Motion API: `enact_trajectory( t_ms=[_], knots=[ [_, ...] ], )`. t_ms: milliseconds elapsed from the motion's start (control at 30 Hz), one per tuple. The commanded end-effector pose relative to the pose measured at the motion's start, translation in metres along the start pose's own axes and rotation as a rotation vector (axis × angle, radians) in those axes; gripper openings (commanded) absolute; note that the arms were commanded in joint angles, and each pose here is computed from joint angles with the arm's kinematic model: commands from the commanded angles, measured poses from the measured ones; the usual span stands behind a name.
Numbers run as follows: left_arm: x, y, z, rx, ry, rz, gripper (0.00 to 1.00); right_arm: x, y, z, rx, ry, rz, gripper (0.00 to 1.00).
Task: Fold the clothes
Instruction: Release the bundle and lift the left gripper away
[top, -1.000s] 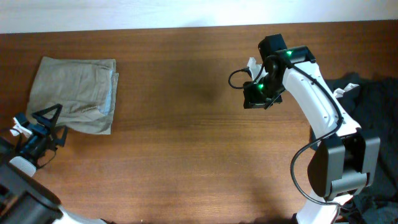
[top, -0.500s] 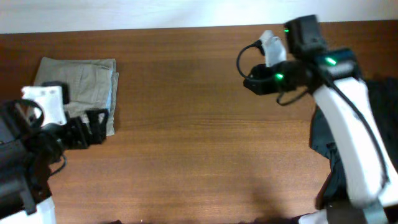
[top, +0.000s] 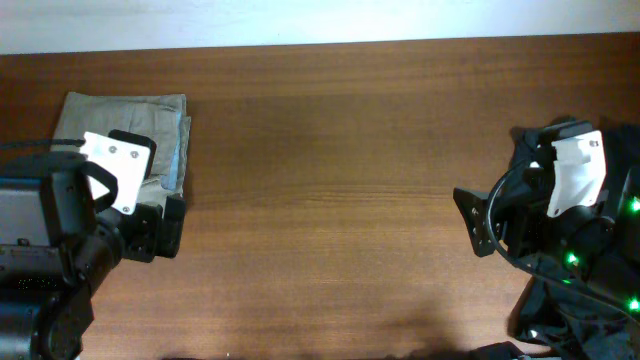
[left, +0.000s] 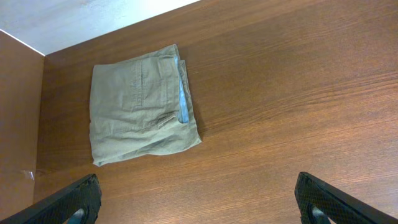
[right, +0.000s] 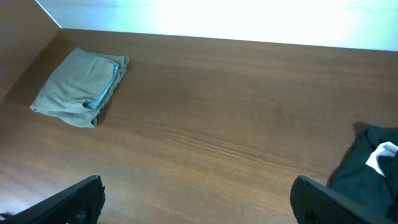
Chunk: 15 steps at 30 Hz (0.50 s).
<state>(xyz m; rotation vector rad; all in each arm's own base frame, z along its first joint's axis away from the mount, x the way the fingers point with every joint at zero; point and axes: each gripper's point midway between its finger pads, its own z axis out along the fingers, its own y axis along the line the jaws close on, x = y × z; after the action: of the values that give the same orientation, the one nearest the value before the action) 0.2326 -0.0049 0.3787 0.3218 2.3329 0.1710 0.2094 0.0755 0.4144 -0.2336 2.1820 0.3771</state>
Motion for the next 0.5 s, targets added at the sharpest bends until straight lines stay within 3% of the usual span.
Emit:
enact_trajectory(
  t_ms=[0,67,167,200,267,400,467],
  knots=[
    [0.003,0.0,0.002,-0.008,0.011,0.02,0.99,-0.001,-0.003,0.001,0.015,0.002,0.004,0.99],
    [0.003,0.0,0.003,-0.008,0.014,0.02,0.99,0.003,-0.011,0.002,0.065,0.02,0.007,0.98],
    [0.003,0.0,0.003,-0.008,0.014,0.02,0.99,-0.024,-0.035,0.017,0.166,-0.196,-0.078,0.99],
    [0.003,0.0,0.003,-0.008,0.014,0.02,0.99,-0.01,-0.044,0.037,0.162,-0.244,-0.072,0.99],
    [0.003,0.0,0.003,-0.008,0.014,0.02,0.99,0.056,-0.068,0.071,0.195,-0.219,-0.04,0.99],
    [0.003,0.0,0.003,-0.008,0.014,0.02,0.99,0.163,-0.095,0.121,0.234,-0.309,-0.034,0.99],
    [0.003,0.0,0.003,-0.008,0.014,0.02,0.99,0.185,-0.1,0.135,0.221,-0.368,0.018,0.99]
  ],
)
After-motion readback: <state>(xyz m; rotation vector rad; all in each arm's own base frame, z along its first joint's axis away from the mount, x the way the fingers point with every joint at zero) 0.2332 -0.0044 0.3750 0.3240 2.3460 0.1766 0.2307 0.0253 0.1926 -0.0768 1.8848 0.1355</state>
